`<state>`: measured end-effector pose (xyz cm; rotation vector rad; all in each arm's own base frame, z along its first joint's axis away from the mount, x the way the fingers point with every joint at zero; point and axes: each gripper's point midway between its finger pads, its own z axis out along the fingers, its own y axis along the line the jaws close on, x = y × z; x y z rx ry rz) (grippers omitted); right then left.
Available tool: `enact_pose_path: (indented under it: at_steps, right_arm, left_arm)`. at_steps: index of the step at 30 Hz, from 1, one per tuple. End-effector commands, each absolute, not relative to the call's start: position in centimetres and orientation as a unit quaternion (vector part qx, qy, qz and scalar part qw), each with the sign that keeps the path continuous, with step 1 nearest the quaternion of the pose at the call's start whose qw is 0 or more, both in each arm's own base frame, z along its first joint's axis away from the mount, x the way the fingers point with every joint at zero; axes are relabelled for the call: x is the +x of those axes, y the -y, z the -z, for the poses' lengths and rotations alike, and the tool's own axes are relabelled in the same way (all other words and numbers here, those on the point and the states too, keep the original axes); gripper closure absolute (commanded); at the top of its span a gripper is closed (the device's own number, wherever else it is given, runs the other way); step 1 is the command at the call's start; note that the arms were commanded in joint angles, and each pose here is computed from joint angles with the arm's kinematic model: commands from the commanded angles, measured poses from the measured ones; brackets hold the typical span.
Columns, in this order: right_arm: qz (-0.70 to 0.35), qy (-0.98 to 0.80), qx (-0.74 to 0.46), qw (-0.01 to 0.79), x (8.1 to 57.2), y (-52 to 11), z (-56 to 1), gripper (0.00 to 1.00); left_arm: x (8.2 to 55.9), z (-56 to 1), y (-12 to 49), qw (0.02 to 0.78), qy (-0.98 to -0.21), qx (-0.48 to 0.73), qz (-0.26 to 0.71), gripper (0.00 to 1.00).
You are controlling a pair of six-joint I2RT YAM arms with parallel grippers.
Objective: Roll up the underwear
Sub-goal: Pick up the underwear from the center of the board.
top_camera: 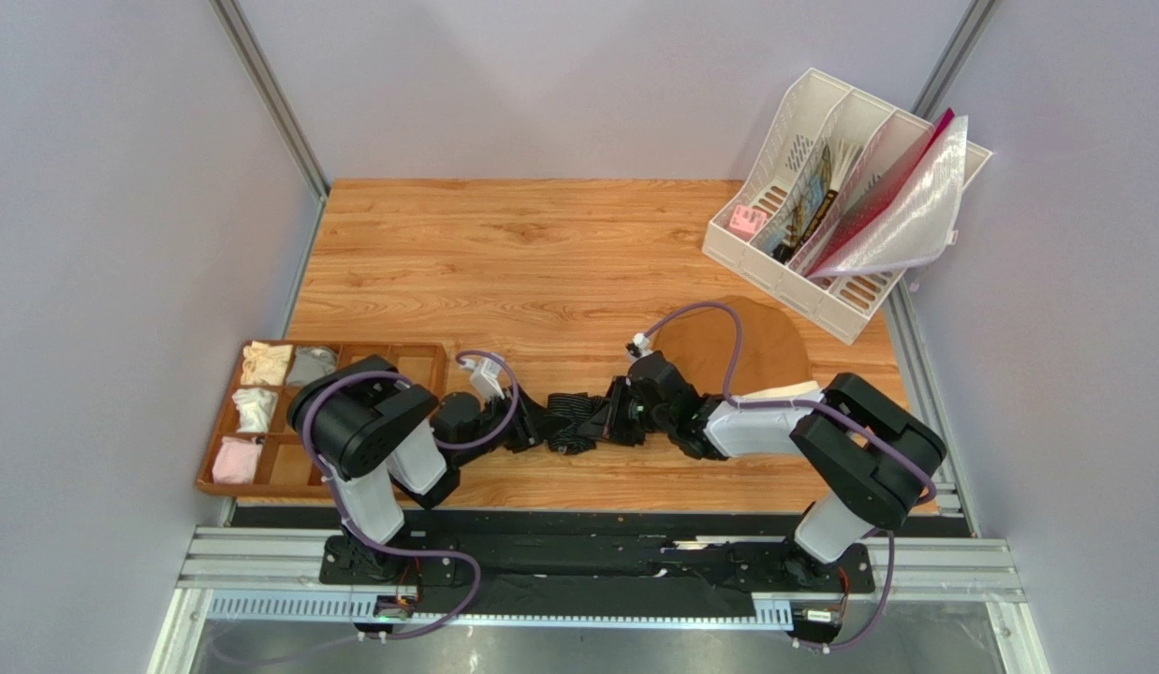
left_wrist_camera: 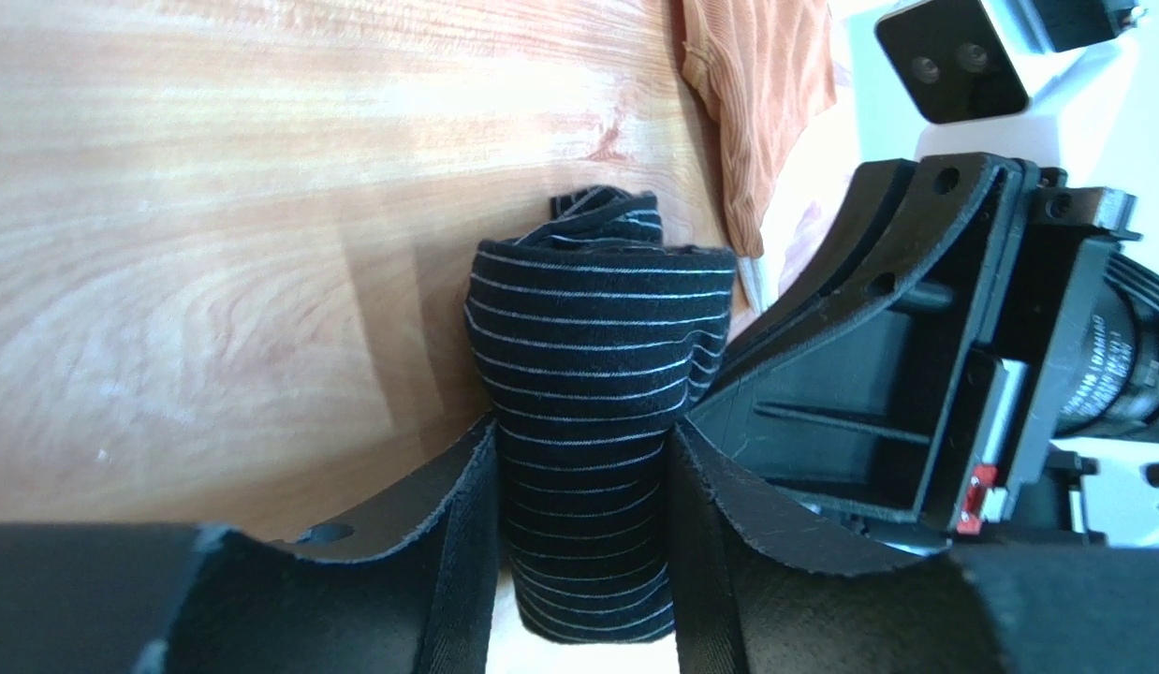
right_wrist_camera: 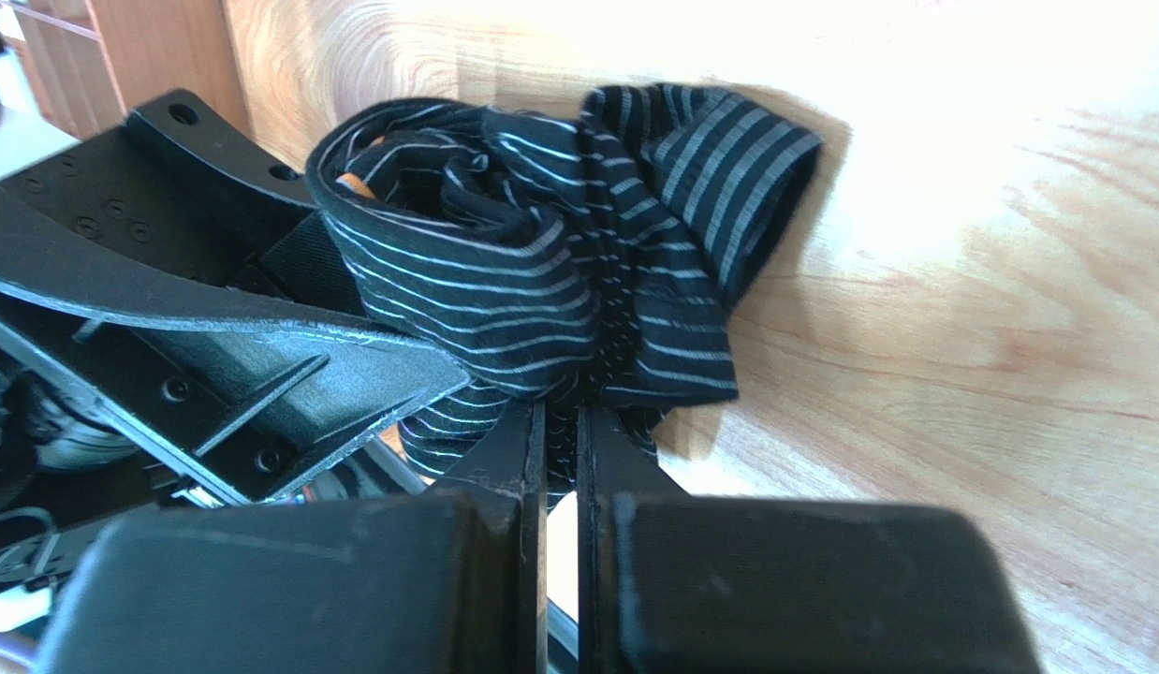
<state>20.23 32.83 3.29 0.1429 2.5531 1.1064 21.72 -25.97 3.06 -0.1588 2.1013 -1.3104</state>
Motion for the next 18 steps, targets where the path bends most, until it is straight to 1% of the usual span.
enact_pose_path:
  at_steps: [1,3,4,7,8,9,11,12,13,14,15,16,17,18]
  right_arm:
    - [-0.380,-0.907,0.021,0.182,20.0,-33.6,-3.3,1.00]
    - [-0.380,-0.907,0.018,0.181,19.9,-33.7,-3.3,1.00]
    - [-0.381,-0.907,0.018,0.181,19.9,-33.7,-3.3,1.00]
    - [-0.372,-0.909,0.014,0.187,19.9,-33.3,-3.4,1.00]
    - [-0.369,-0.909,0.010,0.197,20.2,-33.2,-3.8,0.98]
    - [-0.363,-0.910,0.007,0.202,20.2,-32.9,-4.0,0.90]
    - [-0.340,-0.915,0.005,0.219,20.8,-32.0,-4.6,0.74]
    - [-0.329,-0.916,-0.004,0.230,21.0,-31.5,-4.9,0.56]
    - [-0.312,-0.919,-0.002,0.242,21.3,-30.7,-5.0,0.49]
    - [-0.308,-0.917,0.000,0.252,21.4,-30.0,-5.9,0.45]
    - [-0.295,-0.920,-0.002,0.256,21.4,-29.2,-5.9,0.39]
    - [-0.294,-0.919,-0.002,0.262,21.5,-28.8,-6.3,0.37]
    - [-0.286,-0.914,0.011,0.289,22.5,-27.8,-7.4,0.36]
    - [-0.277,-0.915,0.009,0.294,22.5,-27.1,-7.5,0.36]
  left_arm:
    - [21.8,-3.6,27.6,0.332,-0.801,-0.016,0.498,0.59]
    - [21.9,-3.7,27.9,0.331,-0.804,-0.011,0.494,0.65]
    - [22.0,-4.0,28.0,0.334,-0.801,-0.007,0.496,0.72]
    - [22.2,-3.7,28.0,0.332,-0.810,-0.006,0.484,0.79]
    - [22.3,-3.5,27.9,0.332,-0.814,-0.001,0.476,0.79]
    - [21.9,-2.8,27.6,0.318,-0.828,-0.002,0.461,0.80]
    - [22.3,-2.7,27.5,0.319,-0.839,0.011,0.441,0.82]
    - [21.7,-2.0,26.9,0.302,-0.856,0.013,0.419,0.82]
    - [22.3,-2.4,26.8,0.312,-0.859,0.027,0.405,0.82]
    - [21.4,-1.0,25.8,0.284,-0.884,0.029,0.371,0.82]
    - [21.9,-1.9,25.4,0.300,-0.884,0.032,0.357,0.82]
    - [22.6,-2.7,25.3,0.312,-0.886,0.051,0.340,0.82]
    - [21.7,-1.7,24.0,0.287,-0.906,0.054,0.305,0.82]
    - [22.1,-2.5,23.5,0.301,-0.907,0.058,0.289,0.82]
